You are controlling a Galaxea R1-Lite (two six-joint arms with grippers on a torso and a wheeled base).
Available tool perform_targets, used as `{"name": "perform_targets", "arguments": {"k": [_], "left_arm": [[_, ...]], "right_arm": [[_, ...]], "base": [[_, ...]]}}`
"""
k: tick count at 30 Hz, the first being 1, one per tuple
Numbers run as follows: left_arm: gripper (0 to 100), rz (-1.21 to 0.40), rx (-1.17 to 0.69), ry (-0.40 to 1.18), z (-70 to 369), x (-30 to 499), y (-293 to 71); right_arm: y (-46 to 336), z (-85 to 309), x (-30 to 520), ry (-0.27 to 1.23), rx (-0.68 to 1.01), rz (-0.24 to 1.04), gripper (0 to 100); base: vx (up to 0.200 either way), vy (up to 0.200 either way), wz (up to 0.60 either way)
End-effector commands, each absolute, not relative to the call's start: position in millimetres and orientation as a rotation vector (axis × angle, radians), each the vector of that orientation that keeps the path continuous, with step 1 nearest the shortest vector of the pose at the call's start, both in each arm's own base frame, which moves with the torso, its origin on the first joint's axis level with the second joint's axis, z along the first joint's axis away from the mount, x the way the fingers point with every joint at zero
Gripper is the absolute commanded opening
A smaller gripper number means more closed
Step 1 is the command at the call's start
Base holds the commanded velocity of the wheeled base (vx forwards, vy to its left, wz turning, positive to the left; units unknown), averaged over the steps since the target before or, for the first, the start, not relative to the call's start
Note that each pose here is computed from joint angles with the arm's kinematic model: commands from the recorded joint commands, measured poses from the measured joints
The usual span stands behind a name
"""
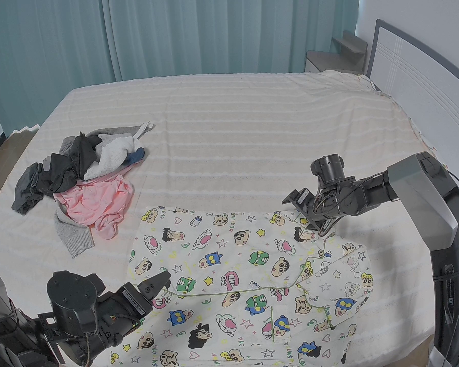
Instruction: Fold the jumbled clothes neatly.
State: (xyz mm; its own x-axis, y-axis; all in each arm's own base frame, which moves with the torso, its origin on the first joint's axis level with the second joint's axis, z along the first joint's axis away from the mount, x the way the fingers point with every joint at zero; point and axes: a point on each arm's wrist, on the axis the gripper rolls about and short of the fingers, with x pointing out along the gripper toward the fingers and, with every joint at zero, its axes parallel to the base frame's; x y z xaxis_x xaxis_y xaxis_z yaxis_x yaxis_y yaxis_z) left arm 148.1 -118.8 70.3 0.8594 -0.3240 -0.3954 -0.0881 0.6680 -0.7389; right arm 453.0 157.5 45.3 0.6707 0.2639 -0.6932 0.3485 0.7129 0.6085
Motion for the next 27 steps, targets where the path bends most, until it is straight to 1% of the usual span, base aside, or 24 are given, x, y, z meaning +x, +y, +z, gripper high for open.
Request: {"name": "perform_targets", "arguments": {"k": [1,9,12,14,22,23,26,27], "left_arm": [[100,-0.131,-0.829,0.548,68,146,-116],[100,-0.131,-0.829,0.548,68,146,-116],[100,-0.13,-0.828,0.549,67,146,-117],[100,-0.129,-0.827,0.55,67,146,-117],[100,-0.126,-0.824,0.554,66,146,-117],[100,-0.121,-0.822,0.556,65,146,-117],[100,-0.114,-0.821,0.552,65,147,-117],[100,-0.11,-0.82,0.551,65,147,-117]], "right_arm": [[156,39,458,0.856,0.801,-0.066,100],[158,34,465,0.838,0.799,-0.081,100],[163,32,474,0.802,0.8,-0.08,100],[164,35,476,0.792,0.806,-0.071,100],[166,83,494,0.64,0.887,0.01,100],[166,96,500,0.596,0.914,0.032,100],[165,93,501,0.599,0.914,0.03,100],[165,79,503,0.616,0.909,0.016,100]], "base": [[0.0,0.0,0.0],[0.0,0.0,0.0],[0.0,0.0,0.0],[0.0,0.0,0.0],[0.0,0.0,0.0],[0.0,0.0,0.0],[0.0,0.0,0.0],[0.0,0.0,0.0]]}}
